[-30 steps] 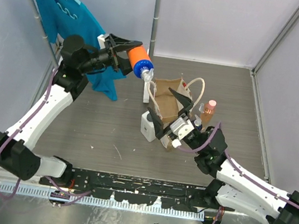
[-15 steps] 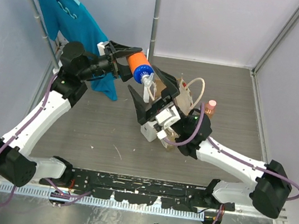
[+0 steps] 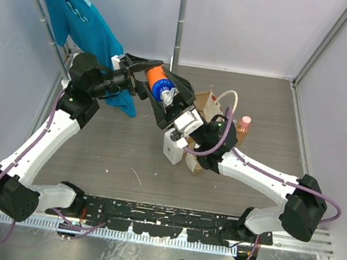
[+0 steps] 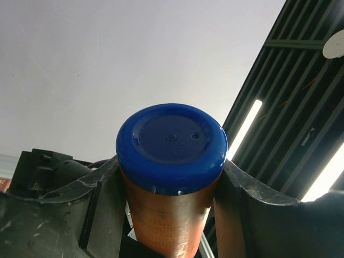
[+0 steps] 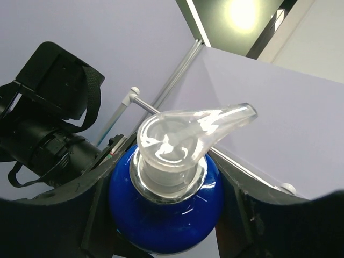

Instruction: Take the personal care products out of the canvas bag

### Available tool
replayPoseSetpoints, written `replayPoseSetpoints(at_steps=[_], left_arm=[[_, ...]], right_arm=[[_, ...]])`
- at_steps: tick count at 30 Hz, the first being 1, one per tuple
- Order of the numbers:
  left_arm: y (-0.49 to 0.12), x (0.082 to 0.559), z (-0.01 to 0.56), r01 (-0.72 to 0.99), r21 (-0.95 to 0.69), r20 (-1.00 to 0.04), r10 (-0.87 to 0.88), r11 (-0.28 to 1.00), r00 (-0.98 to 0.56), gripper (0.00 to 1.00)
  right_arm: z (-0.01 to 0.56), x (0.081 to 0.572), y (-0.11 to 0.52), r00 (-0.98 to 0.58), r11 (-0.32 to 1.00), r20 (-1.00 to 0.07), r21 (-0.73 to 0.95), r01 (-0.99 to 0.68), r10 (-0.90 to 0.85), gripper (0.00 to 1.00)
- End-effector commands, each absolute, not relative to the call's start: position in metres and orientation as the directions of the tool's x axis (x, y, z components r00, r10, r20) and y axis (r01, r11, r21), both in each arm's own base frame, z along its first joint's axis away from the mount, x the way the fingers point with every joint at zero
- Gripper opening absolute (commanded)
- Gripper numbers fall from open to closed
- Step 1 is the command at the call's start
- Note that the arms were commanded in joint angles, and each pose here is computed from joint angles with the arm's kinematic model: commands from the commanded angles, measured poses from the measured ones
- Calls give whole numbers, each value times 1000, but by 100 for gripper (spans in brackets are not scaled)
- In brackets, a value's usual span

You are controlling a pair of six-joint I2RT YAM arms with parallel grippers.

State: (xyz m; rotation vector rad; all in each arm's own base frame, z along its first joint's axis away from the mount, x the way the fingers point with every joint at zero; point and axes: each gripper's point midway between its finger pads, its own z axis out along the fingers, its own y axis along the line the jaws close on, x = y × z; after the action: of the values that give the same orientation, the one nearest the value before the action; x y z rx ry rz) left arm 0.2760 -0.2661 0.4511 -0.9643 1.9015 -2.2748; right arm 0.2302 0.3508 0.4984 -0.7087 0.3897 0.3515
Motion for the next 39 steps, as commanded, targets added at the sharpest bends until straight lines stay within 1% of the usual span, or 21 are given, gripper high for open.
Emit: replayPoseSetpoints(at_steps=[1,2,3,4,5,6,7,8,10,13,15,17,18,19,20,22,24,27,30,36,39], left_arm=[[-260,258,486,-299,-904,400,-358,-306,-844,0],[-261,258,488,-290,-908,390,-356,-302,-849,0],[-262,258,489,-274,-917,370,-360,-291,-856,3],[-262,258,488,-264,-924,355,-369,-276,-859,13],[-261,260,487,-248,-937,330,-385,-247,-862,27],[-259,261,480,-242,-949,306,-408,-202,-860,58],[-255,263,475,-195,-969,242,-444,-149,-863,86],[-251,267,466,-180,-979,204,-478,-96,-854,100],[-243,276,441,-182,-983,151,-533,5,-832,99],[-225,287,422,-143,-981,34,-602,133,-798,99],[-208,294,413,-115,-953,-98,-647,279,-756,99],[-183,294,416,-80,-886,-280,-666,456,-692,99],[-167,293,421,-44,-830,-401,-649,556,-646,98],[-152,297,419,-69,-774,-467,-640,630,-610,98],[-135,298,424,-83,-717,-542,-629,692,-558,98],[-104,296,428,-124,-611,-654,-586,782,-479,99],[-76,292,431,-187,-509,-732,-537,840,-420,99],[-49,287,432,-253,-397,-797,-468,882,-381,99],[-38,284,430,-276,-348,-825,-433,896,-364,99],[-35,269,437,-233,-392,-847,-448,890,-286,99],[-34,264,441,-215,-404,-854,-451,889,-260,98]], right_arm=[[535,220,337,887,755,-406,-504,-419,221,17],[537,220,336,886,758,-406,-500,-419,222,10],[538,220,335,883,758,-411,-496,-424,226,6],[540,219,335,879,756,-418,-491,-433,231,2],[541,219,335,873,754,-427,-486,-441,235,1],[543,220,335,865,753,-442,-478,-452,239,1],[544,221,336,853,753,-462,-465,-466,243,1],[544,223,337,841,749,-482,-457,-479,244,1],[540,226,341,815,731,-526,-453,-510,243,0],[536,225,347,776,699,-572,-440,-563,265,1],[532,222,354,731,658,-621,-429,-619,283,1],[529,218,359,691,625,-660,-414,-662,295,1],[526,217,362,671,608,-682,-411,-680,290,1],[523,214,363,657,599,-694,-401,-693,295,1],[522,210,364,646,592,-700,-392,-704,305,1],[520,206,366,626,581,-716,-379,-720,308,1],[515,208,372,590,561,-753,-365,-743,292,1],[497,215,388,515,521,-818,-333,-786,254,1],[466,222,405,454,488,-866,-310,-816,210,1],[393,248,429,321,501,-942,-235,-833,93,1],[363,257,435,287,514,-957,-222,-828,50,1]])
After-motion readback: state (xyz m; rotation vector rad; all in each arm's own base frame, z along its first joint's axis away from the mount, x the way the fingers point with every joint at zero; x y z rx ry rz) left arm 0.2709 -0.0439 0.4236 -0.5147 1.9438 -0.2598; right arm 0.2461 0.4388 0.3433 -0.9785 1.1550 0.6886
